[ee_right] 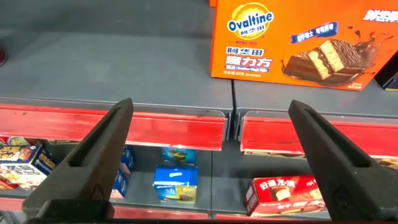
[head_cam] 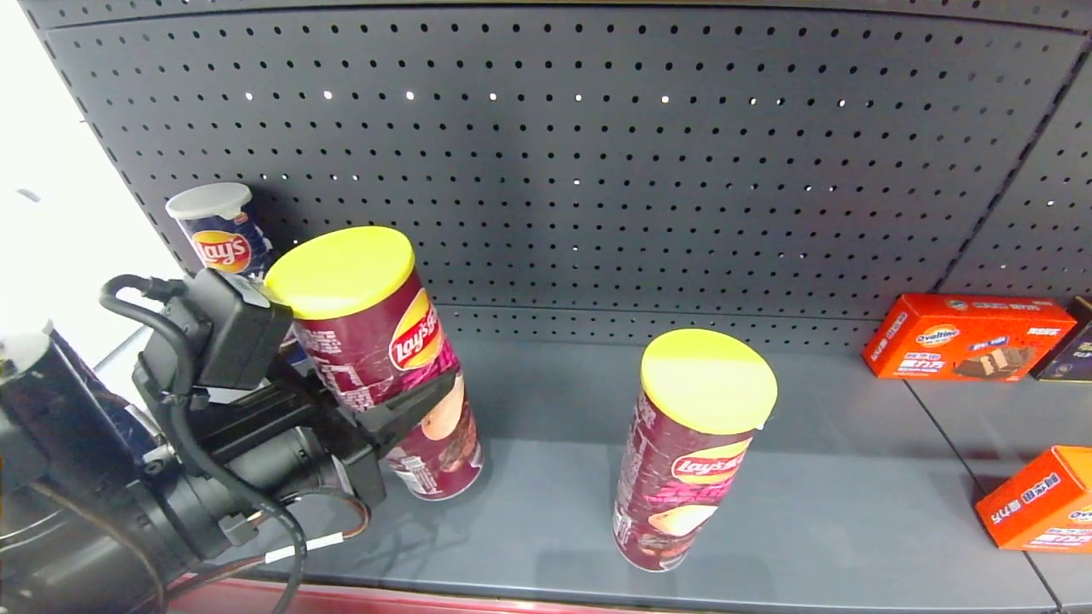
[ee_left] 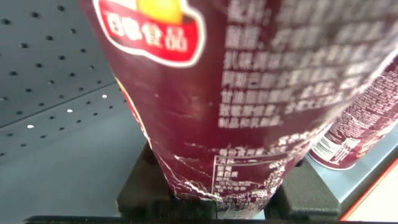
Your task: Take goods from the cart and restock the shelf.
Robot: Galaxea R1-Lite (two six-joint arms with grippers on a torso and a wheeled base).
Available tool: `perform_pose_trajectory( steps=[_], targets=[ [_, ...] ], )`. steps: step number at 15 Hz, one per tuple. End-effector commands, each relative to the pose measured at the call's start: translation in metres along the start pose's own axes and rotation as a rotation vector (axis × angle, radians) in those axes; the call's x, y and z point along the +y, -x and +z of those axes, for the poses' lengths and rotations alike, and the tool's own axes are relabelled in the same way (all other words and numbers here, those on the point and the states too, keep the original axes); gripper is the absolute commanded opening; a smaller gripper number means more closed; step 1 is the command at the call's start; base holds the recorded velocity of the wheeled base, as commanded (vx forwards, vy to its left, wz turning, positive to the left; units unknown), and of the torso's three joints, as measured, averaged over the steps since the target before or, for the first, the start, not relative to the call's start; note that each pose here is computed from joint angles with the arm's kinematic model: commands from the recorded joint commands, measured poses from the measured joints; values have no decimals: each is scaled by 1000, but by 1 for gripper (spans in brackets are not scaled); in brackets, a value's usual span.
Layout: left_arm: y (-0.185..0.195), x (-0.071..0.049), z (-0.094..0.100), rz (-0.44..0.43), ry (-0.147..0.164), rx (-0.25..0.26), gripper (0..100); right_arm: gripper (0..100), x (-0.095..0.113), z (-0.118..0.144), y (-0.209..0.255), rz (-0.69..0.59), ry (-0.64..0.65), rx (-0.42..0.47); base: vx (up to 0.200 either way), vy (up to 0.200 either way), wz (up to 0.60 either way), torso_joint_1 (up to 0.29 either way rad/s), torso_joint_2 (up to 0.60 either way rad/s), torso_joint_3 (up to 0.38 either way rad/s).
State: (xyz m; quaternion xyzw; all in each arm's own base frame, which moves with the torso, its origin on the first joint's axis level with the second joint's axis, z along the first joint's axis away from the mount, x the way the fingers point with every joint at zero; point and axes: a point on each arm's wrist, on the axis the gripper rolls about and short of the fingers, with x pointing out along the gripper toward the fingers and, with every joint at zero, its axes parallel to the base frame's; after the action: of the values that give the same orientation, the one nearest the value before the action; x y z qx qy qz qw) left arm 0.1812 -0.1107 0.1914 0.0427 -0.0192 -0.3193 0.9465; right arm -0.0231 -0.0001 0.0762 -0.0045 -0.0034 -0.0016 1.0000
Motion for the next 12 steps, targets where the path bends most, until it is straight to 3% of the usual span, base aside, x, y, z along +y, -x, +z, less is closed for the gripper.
perform_pose_trajectory(
  steps=[1, 3, 6, 9, 12],
  targets=[
    [-17, 2, -1, 16, 4, 37, 0, 100, 0, 0, 0, 0, 0, 2, 0, 0, 0, 0, 0, 0],
    [-30, 3, 11, 17, 10, 87, 0, 100, 0, 0, 0, 0, 0, 2, 0, 0, 0, 0, 0, 0],
    [-47, -7, 23, -46, 12, 139, 0, 100, 0, 0, 0, 0, 2, 2, 0, 0, 0, 0, 0, 0],
    [-71, -6, 23, -51, 12, 143, 0, 100, 0, 0, 0, 0, 0, 2, 0, 0, 0, 0, 0, 0],
    [-95, 1, 15, -64, -9, 136, 0, 100, 0, 0, 0, 0, 0, 2, 0, 0, 0, 0, 0, 0]
  ],
)
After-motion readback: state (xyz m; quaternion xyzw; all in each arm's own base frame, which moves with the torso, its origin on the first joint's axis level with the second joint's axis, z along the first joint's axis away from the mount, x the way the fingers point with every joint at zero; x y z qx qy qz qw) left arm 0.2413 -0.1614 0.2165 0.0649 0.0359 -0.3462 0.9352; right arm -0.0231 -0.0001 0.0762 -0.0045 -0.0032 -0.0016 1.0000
